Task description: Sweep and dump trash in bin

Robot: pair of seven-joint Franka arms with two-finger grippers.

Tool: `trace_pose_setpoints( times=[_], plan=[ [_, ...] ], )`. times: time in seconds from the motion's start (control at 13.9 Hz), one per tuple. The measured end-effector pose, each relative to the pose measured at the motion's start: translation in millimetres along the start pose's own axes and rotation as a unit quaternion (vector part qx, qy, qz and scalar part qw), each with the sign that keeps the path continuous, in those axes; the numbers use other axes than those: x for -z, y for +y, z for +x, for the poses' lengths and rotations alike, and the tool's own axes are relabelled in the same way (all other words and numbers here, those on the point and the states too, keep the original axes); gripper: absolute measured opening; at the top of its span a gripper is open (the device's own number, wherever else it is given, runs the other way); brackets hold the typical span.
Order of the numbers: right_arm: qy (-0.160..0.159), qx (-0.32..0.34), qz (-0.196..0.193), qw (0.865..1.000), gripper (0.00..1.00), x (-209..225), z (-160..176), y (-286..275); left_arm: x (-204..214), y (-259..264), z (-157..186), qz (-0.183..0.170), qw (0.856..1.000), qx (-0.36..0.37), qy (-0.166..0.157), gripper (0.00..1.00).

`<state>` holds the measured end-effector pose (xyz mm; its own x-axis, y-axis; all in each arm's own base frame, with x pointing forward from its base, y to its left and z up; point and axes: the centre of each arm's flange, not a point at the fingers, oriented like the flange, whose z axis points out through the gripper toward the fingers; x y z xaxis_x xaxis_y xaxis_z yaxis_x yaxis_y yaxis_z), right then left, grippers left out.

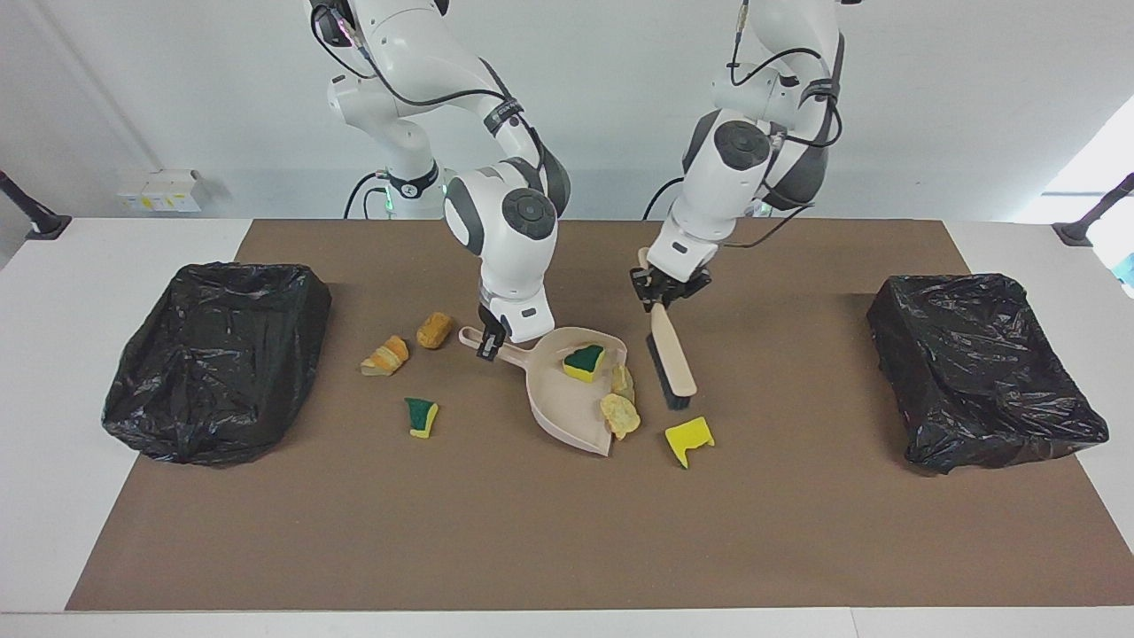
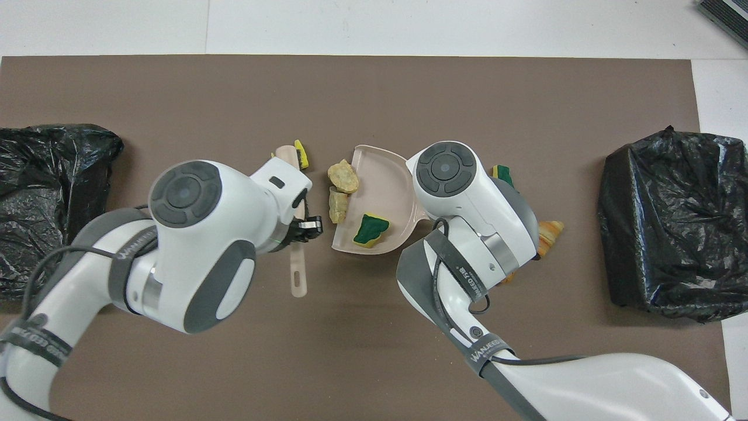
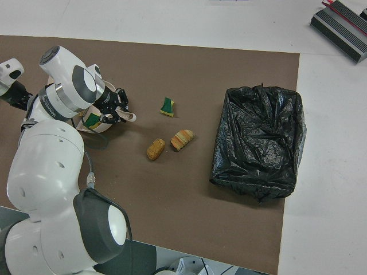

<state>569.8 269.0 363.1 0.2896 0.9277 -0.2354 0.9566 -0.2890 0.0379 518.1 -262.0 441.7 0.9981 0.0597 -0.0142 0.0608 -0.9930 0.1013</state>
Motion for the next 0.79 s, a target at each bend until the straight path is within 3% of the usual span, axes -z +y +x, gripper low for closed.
trace_pose_setpoints(
  times=[0.22,0.36,0.58,0.79],
  plan=[
    [0.0,0.0,0.0,1.0,0.32,0,0,0,-7,-66,46,0.039,0.997,-0.072,0.009,0.25],
    [0.0,0.0,0.0,1.0,0.32,0,0,0,-33,-78,63,0.064,0.991,-0.117,0.003,0.25],
    [-0.004,0.0,0.004,1.0,0.32,-1,-1,-1,-76,-57,66,0.069,0.986,-0.149,-0.006,0.25],
    [-0.018,-0.007,0.016,1.0,0.32,-4,-4,-4,-90,-16,48,0.067,0.98,-0.185,-0.01,0.25]
  ],
)
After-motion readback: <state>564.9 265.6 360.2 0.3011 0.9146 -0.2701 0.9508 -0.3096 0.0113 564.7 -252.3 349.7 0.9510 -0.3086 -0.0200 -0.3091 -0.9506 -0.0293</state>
